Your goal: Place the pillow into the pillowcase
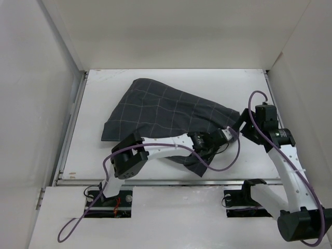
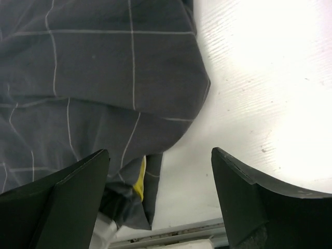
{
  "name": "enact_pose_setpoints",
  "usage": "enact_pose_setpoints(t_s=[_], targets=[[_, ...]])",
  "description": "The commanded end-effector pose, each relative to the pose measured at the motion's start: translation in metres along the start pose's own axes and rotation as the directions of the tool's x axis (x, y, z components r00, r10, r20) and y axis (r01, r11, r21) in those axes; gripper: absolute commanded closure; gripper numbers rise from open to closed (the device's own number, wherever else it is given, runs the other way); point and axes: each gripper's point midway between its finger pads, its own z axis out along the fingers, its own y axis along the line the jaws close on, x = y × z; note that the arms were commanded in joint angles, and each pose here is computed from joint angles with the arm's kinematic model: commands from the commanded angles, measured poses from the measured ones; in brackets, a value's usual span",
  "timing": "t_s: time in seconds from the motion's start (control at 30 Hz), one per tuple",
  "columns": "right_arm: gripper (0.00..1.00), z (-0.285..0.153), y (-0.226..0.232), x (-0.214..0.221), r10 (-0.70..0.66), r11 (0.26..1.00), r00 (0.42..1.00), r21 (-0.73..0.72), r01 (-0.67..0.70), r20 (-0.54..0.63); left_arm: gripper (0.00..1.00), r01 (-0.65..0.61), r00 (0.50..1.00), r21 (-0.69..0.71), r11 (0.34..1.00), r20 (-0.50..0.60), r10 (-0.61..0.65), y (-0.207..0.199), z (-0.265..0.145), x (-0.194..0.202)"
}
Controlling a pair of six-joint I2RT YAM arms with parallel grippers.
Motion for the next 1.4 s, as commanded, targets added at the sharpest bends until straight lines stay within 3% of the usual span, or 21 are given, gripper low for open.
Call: enact_pose_setpoints(t_s=[0.0,0.1,0.27,0.3,0.4,0.57,0.63,0.67,0.73,0.83,0.97,1.17,1.37], targets=[[0.16,-0.008,0.005,0.011,-0.031,0.997,0.999,-0.075,0.03,-0.023,1.0,0.072,0.995,-0.207,0.976,0.075,-0.058,0.046,-0.016,-0.026],[0.19,-0.014,0.016,0.017,-0.127,0.976,0.992,-0.182,0.122,-0.017,1.0,0.164,0.976,-0.169,0.972,0.171,-0.135,0.067,-0.047,-0.05],[0.22,-0.025,0.048,0.055,-0.334,0.829,0.941,-0.489,0.27,-0.046,1.0,0.201,0.904,0.097,0.975,0.366,-0.222,0.076,-0.106,-0.09],[0.22,-0.028,0.052,0.058,-0.347,0.805,0.937,-0.523,0.279,-0.034,1.0,0.182,0.899,0.173,0.968,0.37,-0.236,0.07,-0.114,-0.092],[0.26,-0.032,0.067,0.067,-0.372,0.738,0.928,-0.61,0.288,-0.012,1.0,0.192,0.884,0.226,0.955,0.383,-0.268,0.085,-0.13,-0.097],[0.33,-0.032,0.096,0.086,-0.421,0.614,0.905,-0.717,0.33,0.055,1.0,0.188,0.889,0.265,0.946,0.363,-0.278,0.092,-0.142,-0.103],[0.34,-0.033,0.118,0.093,-0.411,0.534,0.906,-0.778,0.332,0.105,1.0,0.175,0.891,0.282,0.943,0.362,-0.273,0.092,-0.146,-0.105],[0.36,-0.032,0.127,0.096,-0.384,0.533,0.92,-0.796,0.287,0.075,1.0,0.178,0.896,0.28,0.943,0.35,-0.273,0.092,-0.145,-0.101],[0.39,-0.029,0.146,0.086,-0.339,0.526,0.931,-0.792,0.31,0.139,1.0,0.178,0.897,0.28,0.943,0.348,-0.273,0.092,-0.147,-0.105],[0.4,-0.01,0.151,0.065,-0.261,0.628,0.949,-0.716,0.306,0.177,1.0,0.181,0.906,0.284,0.941,0.324,-0.272,0.09,-0.146,-0.099],[0.4,0.0,0.144,0.047,-0.227,0.711,0.953,-0.635,0.303,0.201,1.0,0.198,0.91,0.275,0.941,0.306,-0.281,0.092,-0.145,-0.092],[0.4,0.011,0.136,0.058,-0.259,0.724,0.952,-0.621,0.301,0.161,1.0,0.204,0.905,0.256,0.945,0.319,-0.282,0.096,-0.145,-0.094],[0.4,0.017,0.149,0.07,-0.294,0.667,0.946,-0.68,0.304,0.135,1.0,0.2,0.906,0.266,0.943,0.317,-0.282,0.094,-0.145,-0.094]])
